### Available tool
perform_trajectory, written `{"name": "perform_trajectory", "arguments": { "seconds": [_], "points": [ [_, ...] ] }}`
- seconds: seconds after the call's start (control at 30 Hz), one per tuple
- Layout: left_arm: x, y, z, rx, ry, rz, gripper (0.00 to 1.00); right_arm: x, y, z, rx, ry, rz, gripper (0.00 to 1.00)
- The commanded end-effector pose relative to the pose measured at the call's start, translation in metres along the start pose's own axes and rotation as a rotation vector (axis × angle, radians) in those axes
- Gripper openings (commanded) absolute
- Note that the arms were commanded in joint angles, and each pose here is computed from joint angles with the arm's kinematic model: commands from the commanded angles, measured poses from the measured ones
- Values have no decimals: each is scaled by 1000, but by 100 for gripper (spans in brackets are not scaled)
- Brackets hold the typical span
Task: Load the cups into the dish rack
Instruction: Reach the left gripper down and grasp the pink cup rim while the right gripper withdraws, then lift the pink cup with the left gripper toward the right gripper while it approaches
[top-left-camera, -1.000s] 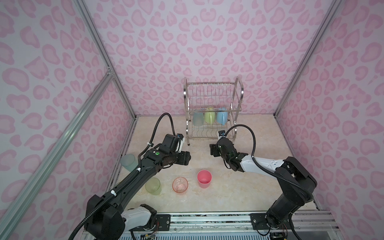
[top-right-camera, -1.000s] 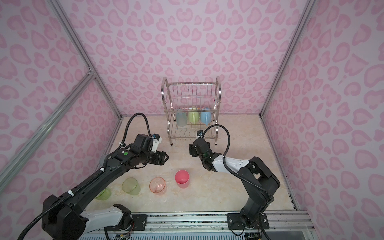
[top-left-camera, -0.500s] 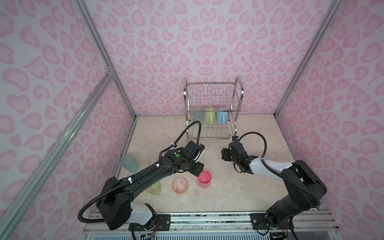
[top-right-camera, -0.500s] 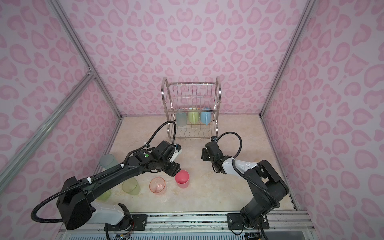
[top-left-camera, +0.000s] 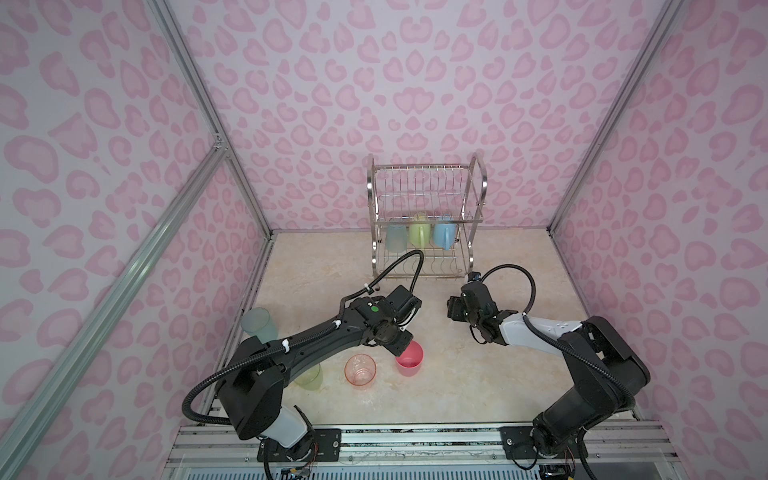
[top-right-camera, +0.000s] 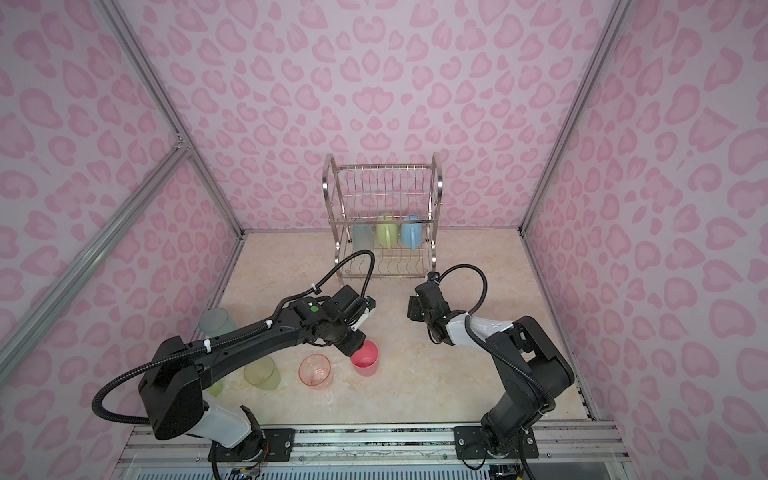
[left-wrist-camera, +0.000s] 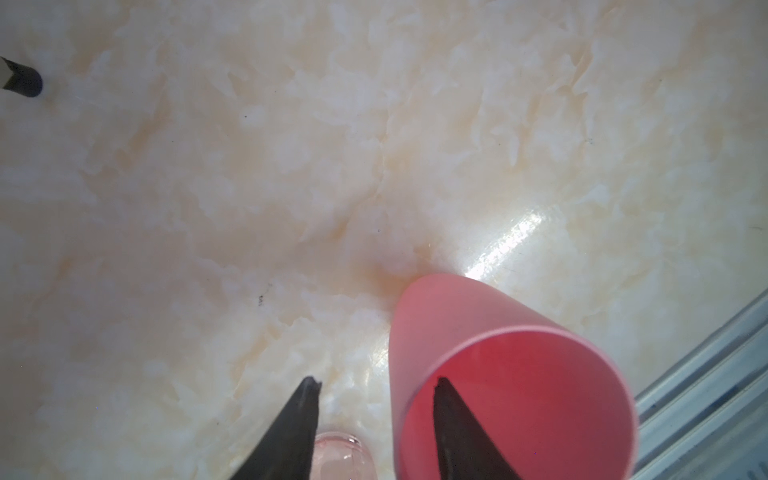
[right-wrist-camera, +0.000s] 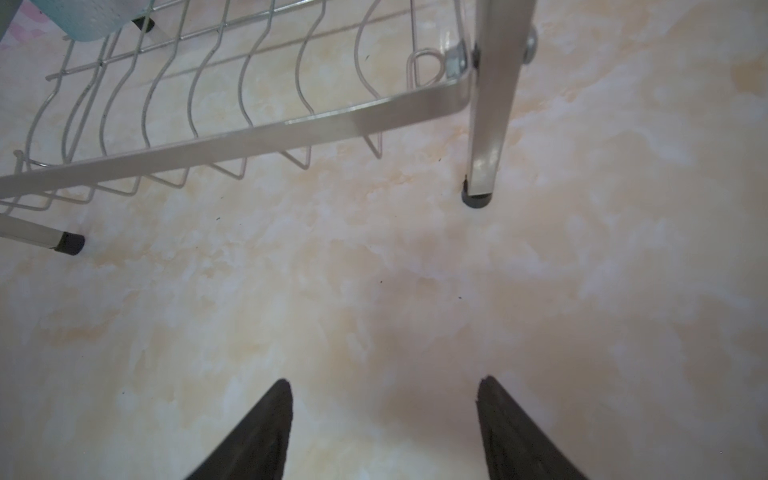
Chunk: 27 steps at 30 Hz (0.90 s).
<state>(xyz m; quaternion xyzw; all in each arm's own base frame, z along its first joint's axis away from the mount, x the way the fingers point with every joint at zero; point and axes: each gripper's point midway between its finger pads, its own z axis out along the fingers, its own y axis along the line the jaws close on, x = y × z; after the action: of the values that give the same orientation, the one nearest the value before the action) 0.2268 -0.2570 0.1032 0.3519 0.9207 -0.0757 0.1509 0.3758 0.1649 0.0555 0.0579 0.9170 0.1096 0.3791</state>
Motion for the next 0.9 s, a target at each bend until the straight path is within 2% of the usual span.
{"name": "perform_trajectory", "arguments": {
  "seconds": [0.0, 0.23, 0.27, 0.6, 0.87],
  "points": [
    [0, 0, 2, -7, 14, 16, 44, 0, 2, 3, -12, -9, 14, 69],
    [-2, 0, 3, -8, 8, 7, 37, 0, 0, 1, -9, -14, 19, 69],
    [-1, 0, 3, -9, 9, 7, 32, 1, -1, 1, -7, -13, 19, 69],
    [-3, -1, 3, -5, -7, -7, 16, -5, 0, -3, -9, -30, 22, 69],
    [-7, 0, -3, -6, -37, -15, 10, -10, 2, -9, -18, -48, 30, 68]
  ]
}}
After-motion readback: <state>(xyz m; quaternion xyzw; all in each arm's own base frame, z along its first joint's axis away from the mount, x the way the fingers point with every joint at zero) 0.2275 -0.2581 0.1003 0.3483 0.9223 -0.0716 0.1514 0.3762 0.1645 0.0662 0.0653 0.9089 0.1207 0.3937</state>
